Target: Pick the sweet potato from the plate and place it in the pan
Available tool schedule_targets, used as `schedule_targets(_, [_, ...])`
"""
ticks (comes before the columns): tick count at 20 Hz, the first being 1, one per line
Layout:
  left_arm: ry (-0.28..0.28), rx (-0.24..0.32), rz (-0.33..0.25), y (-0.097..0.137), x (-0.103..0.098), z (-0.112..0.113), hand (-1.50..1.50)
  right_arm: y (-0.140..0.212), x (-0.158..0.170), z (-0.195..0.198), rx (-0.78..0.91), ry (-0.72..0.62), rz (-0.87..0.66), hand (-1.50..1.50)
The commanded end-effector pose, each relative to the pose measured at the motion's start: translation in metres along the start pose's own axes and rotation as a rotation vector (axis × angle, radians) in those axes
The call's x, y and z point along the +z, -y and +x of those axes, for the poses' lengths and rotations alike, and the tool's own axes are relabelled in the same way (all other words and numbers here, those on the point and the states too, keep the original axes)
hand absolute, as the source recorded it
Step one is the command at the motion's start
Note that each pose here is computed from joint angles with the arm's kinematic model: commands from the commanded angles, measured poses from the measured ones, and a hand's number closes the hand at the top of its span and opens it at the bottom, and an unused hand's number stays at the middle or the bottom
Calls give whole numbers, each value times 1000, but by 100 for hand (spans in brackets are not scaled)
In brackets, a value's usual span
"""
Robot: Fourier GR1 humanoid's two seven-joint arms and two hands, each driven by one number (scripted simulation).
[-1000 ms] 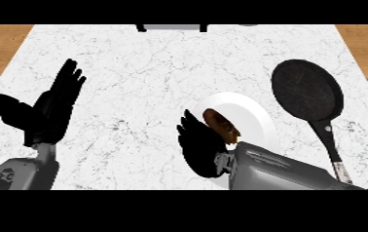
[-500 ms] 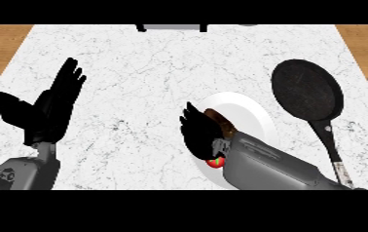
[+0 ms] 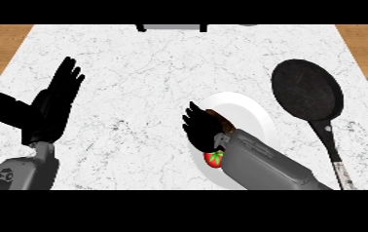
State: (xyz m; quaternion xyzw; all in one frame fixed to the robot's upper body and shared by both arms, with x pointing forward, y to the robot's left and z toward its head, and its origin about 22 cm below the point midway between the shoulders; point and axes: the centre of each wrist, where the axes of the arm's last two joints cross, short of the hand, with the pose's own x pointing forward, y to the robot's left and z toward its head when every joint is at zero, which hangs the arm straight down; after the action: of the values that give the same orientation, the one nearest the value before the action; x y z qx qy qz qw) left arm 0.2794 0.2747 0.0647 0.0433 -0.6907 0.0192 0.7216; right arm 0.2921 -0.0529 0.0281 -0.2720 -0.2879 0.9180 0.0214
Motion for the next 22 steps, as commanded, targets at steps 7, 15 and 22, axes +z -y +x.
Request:
schedule_targets(7, [7,-5,2,2,7,-1,0,-19,-11,-20,-30,63,50,150])
schedule_targets(15, [-17,-10,-8,-16,2,-5,0,-12,-37,17,-11,137,-25,150])
schedule_targets(22, [-7,3,-6,-2,2,-2,0,-36,-24,-19,-257,44,-74,150])
